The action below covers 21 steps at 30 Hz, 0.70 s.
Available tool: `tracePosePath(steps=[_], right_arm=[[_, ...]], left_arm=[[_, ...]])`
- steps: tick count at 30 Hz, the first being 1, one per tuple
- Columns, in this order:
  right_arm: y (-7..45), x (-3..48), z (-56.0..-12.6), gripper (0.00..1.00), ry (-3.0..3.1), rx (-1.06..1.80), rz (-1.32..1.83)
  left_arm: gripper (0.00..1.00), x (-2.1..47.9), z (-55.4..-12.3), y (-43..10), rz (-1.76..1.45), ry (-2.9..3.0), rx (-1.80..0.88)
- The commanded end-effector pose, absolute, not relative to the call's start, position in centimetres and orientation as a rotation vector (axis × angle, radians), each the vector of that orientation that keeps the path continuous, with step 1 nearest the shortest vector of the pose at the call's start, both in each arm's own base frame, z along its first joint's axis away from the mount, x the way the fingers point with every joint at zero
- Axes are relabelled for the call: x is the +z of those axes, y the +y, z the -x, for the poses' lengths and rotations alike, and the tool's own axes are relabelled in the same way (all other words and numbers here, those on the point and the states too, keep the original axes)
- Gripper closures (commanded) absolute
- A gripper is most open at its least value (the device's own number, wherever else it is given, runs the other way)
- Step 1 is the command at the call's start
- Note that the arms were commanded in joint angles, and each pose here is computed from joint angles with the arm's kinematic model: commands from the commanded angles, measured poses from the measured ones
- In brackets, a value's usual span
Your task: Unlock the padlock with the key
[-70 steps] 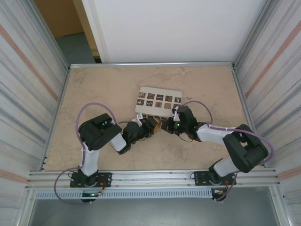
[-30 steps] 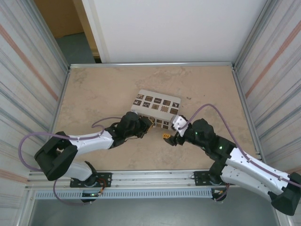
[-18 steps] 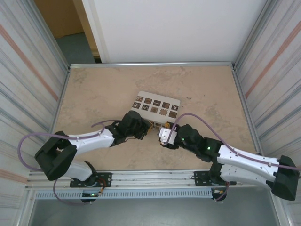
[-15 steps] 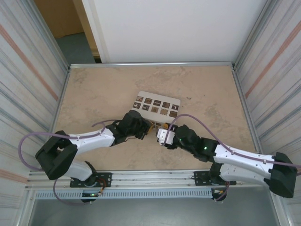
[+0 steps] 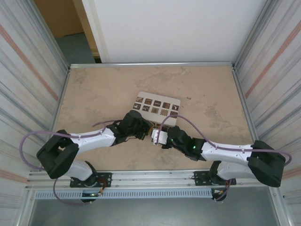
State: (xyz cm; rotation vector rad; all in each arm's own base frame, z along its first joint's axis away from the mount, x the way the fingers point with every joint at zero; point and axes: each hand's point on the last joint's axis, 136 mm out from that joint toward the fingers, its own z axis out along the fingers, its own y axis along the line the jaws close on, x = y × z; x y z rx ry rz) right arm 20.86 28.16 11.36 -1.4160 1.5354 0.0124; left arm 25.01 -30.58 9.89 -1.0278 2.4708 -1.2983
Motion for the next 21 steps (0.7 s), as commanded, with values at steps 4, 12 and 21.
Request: tracePosePath(steps=[4,12,21], right_arm=[[28.9,11.6,-21.9,0.67,1.54,0.023,1.339],[28.8,11.3,-22.6,0.74,1.559,0.016,1.32],[28.7,11.4,-23.1,0.8,1.574,0.026,1.287]], left_arm=[[1.0,12.4,-25.9,-32.0,0.986,2.407,-1.412],[1.0,12.2,-25.8,-32.1,0.985,2.41,-1.42],[1.0,12.1,-25.8,-32.2,0.981,2.412,-1.429]])
